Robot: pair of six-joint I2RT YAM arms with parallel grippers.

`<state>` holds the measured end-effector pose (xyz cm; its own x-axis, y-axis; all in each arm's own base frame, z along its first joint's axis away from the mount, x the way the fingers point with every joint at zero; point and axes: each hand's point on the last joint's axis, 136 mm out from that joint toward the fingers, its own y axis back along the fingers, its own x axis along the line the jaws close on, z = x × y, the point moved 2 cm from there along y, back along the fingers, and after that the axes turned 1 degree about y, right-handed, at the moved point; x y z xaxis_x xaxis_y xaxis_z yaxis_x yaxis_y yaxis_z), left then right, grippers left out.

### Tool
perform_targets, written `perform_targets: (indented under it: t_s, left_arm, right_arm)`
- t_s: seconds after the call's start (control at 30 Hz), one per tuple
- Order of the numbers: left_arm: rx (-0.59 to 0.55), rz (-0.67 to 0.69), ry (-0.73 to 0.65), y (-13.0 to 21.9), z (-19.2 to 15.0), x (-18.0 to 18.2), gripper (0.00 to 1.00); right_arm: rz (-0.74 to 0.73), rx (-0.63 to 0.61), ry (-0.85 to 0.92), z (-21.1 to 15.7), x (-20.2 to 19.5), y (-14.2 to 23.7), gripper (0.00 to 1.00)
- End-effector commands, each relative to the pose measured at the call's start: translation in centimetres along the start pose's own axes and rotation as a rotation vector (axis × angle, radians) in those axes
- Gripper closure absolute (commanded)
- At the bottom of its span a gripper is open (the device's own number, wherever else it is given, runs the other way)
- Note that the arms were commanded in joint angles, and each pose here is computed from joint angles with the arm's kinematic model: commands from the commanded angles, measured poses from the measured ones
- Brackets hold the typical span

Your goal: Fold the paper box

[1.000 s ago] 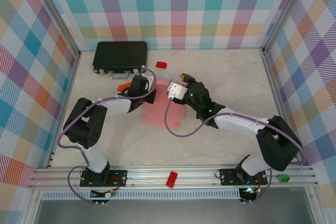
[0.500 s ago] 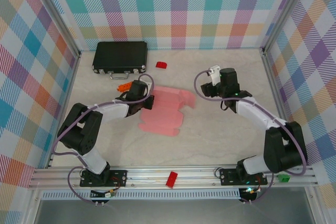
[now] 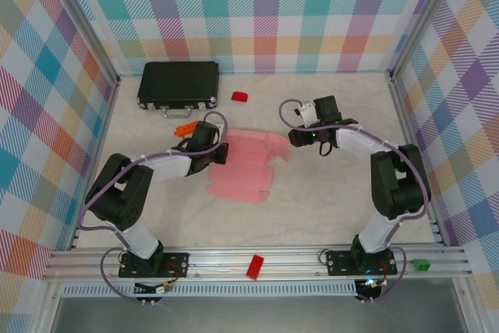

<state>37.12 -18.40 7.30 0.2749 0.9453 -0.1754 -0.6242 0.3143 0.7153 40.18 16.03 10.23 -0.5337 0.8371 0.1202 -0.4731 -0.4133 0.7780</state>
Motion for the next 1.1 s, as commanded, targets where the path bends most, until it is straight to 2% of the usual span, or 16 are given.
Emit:
perform_targets:
  t_s: [0.0,0.47,0.77,1.07]
  left_arm:
    - [-0.043,-0.012,0.008,0.6,0.9,-0.6,0.98]
    - [-0.031,0.019,0.043,0.4,0.7,-0.3,0.98]
    - [-0.026,0.025,0.047,0.2,0.6,-0.5,0.98]
    - [-0.021,0.021,0.045,0.1,0.5,-0.6,0.98]
  right_arm:
    - [0.096,0.032,0.019,0.1,1.8,-0.3,0.41]
    - [0.187,0.117,0.093,-0.8,6.0,-1.4,0.44]
    - [0.196,0.114,0.058,-0.2,7.4,-1.9,0.45]
    - [0.283,0.080,0.067,0.4,9.3,-2.3,0.49]
